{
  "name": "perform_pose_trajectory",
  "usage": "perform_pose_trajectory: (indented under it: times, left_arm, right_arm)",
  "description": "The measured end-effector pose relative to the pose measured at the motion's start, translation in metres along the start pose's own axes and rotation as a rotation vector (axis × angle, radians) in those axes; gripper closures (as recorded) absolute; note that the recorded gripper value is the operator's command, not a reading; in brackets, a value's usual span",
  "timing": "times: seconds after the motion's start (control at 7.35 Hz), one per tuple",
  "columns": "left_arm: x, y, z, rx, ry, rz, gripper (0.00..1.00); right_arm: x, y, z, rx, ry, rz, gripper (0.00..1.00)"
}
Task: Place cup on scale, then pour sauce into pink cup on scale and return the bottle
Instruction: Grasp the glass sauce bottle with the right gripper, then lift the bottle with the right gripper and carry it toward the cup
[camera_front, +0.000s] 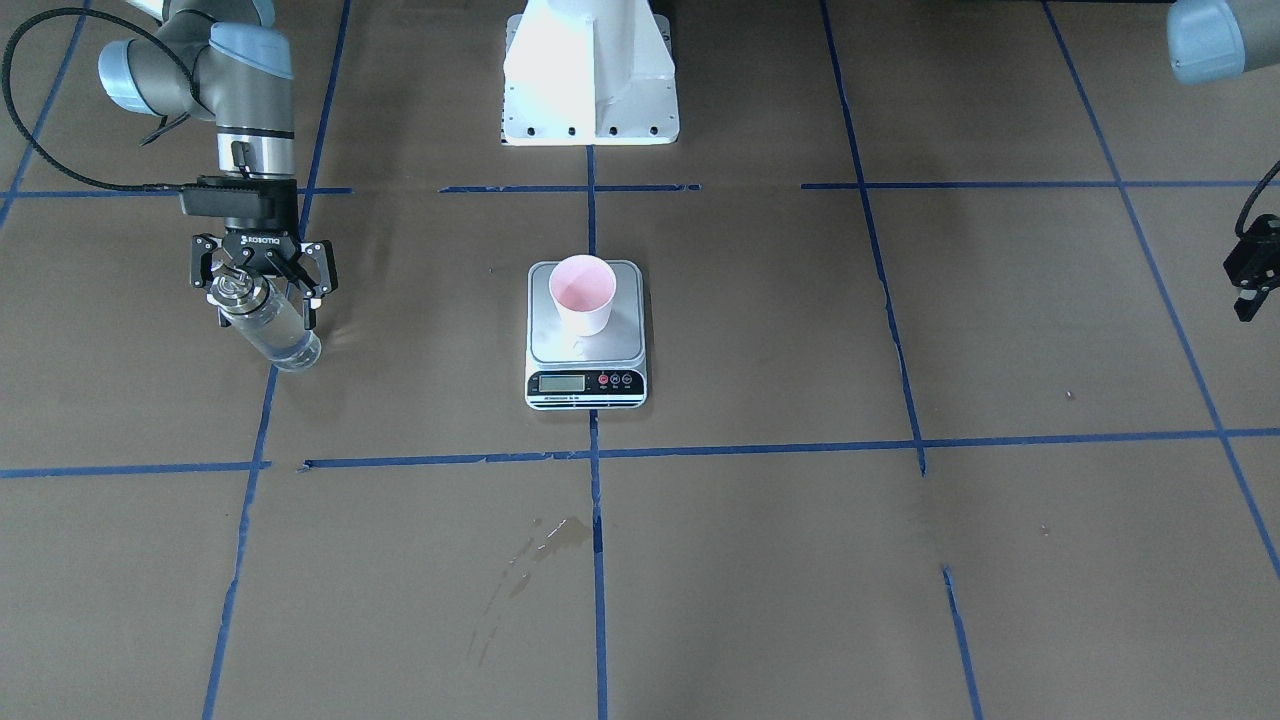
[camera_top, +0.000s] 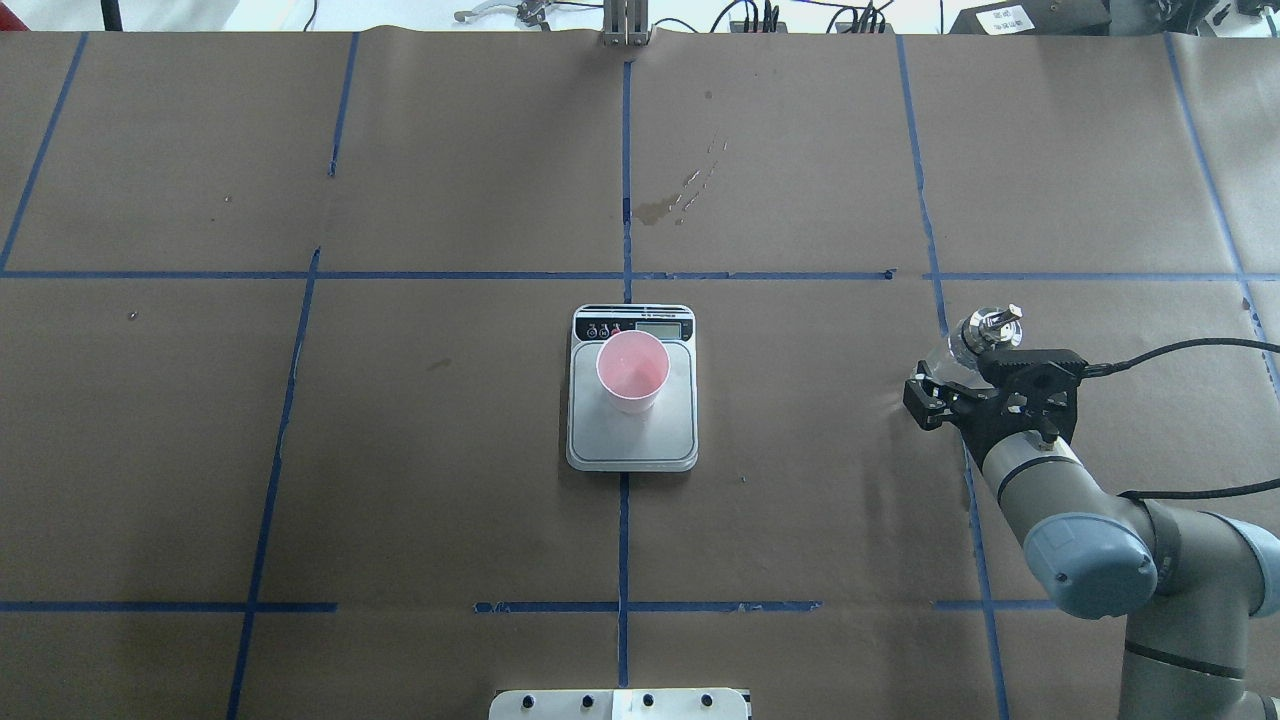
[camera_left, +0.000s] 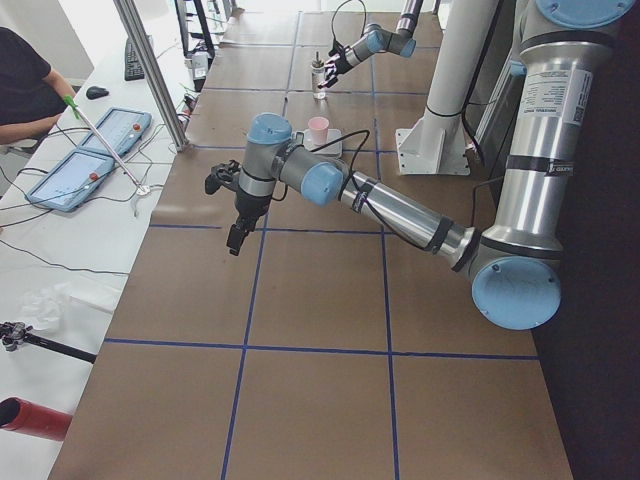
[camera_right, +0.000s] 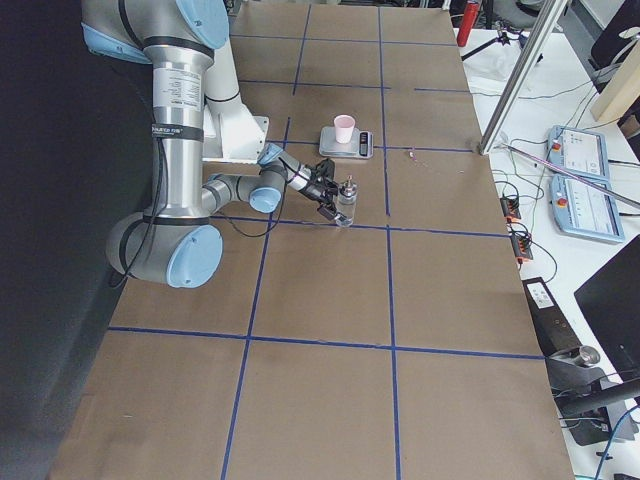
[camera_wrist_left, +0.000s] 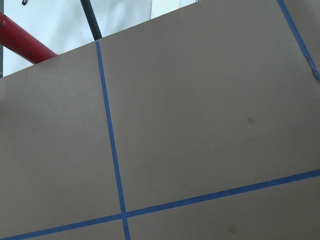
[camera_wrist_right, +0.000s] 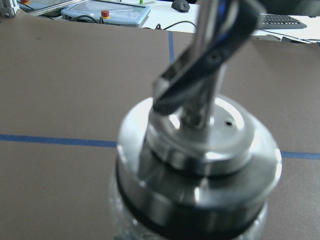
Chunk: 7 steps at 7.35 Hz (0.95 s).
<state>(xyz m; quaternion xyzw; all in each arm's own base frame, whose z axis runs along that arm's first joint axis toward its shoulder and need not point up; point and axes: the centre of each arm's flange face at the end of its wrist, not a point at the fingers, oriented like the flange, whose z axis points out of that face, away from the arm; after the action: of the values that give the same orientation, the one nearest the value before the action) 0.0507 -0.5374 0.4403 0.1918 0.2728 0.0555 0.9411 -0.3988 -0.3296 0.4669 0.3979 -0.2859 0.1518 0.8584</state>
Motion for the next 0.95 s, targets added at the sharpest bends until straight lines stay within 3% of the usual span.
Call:
perform_pose_trajectory:
  times: [0.27,0.41,0.68,0.95]
  left_arm:
    - [0.001,-0.001,-0.002,0.003,0.001,0.0,0.0]
    - [0.001,-0.001,-0.002,0.004,0.001,-0.001,0.0]
    - [0.001,-0.001,-0.004,0.006,0.003,-0.001,0.0]
    - [0.002,0.0,-0.005,0.005,0.015,-0.004,0.0]
  right_arm:
    - [-0.005,-0.003,0.006,0.007,0.003,-0.001,0.0]
    - [-0.01,-0.004,0.012,0.011,0.006,0.003,0.05]
    - [-0.013,-0.009,0.021,0.018,0.01,0.011,0.95]
    - [-0.011,-0.026,0.021,0.032,-0.038,-0.013,1.0]
